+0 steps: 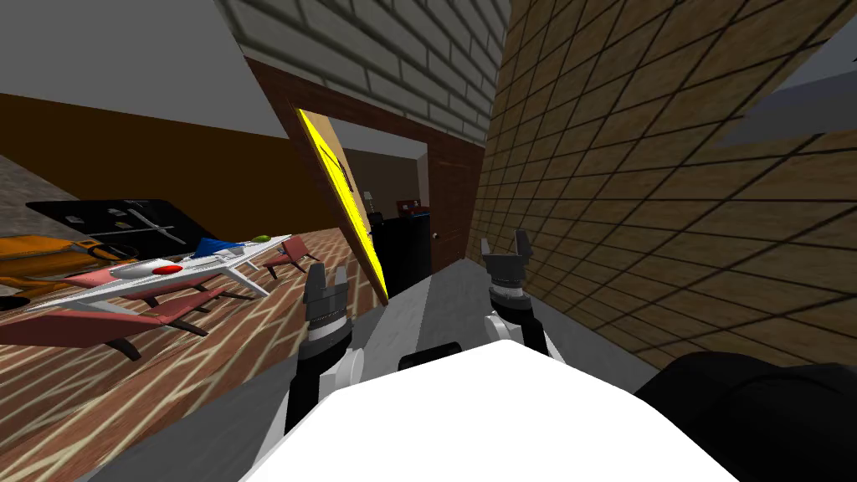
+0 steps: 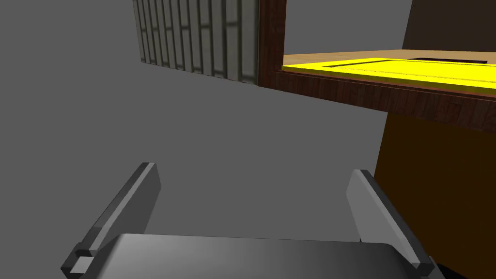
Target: Push the door open
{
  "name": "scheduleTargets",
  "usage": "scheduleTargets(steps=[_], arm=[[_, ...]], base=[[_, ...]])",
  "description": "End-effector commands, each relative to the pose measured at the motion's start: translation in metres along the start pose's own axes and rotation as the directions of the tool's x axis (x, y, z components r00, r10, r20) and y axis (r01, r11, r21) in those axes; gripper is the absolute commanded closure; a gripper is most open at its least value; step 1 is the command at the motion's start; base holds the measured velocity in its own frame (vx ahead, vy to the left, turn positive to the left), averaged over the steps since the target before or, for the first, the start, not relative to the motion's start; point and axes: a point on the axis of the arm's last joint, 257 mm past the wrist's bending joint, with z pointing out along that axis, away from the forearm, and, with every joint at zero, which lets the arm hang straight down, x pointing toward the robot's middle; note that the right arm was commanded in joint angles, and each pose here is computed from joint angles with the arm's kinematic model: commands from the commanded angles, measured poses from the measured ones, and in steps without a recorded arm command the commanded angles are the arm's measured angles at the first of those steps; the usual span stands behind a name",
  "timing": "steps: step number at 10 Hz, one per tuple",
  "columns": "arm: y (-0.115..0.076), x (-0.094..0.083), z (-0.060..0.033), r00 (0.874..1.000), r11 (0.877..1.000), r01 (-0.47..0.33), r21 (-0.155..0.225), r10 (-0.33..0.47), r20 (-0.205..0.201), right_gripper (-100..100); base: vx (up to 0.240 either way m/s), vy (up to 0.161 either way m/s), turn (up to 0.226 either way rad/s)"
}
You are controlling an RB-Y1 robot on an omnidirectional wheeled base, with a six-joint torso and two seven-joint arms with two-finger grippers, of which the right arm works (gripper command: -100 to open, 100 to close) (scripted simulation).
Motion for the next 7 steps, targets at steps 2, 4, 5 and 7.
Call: scheduleTargets(steps=[2, 4, 5, 7], arm=[[-0.018, -0.002, -0.0067, 0.998, 0.998, -0.06, 0.028, 0.06, -0.001, -100], [-0.033, -0.005, -0.0124, 0.994, 0.993, -0.107, 0.05, 0.107, 0.004, -100], [-0.037, -0.006, -0.0142, 0.993, 0.991, -0.121, 0.057, 0.121, 0.007, -100], [-0.056, -0.01, -0.0221, 0.983, 0.98, -0.181, 0.084, 0.18, 0.023, -100]], base=[[0.134, -0.065, 0.21], [0.109, -0.108, 0.143], [0.087, -0.094, 0.156], [0.109, -0.095, 0.207]])
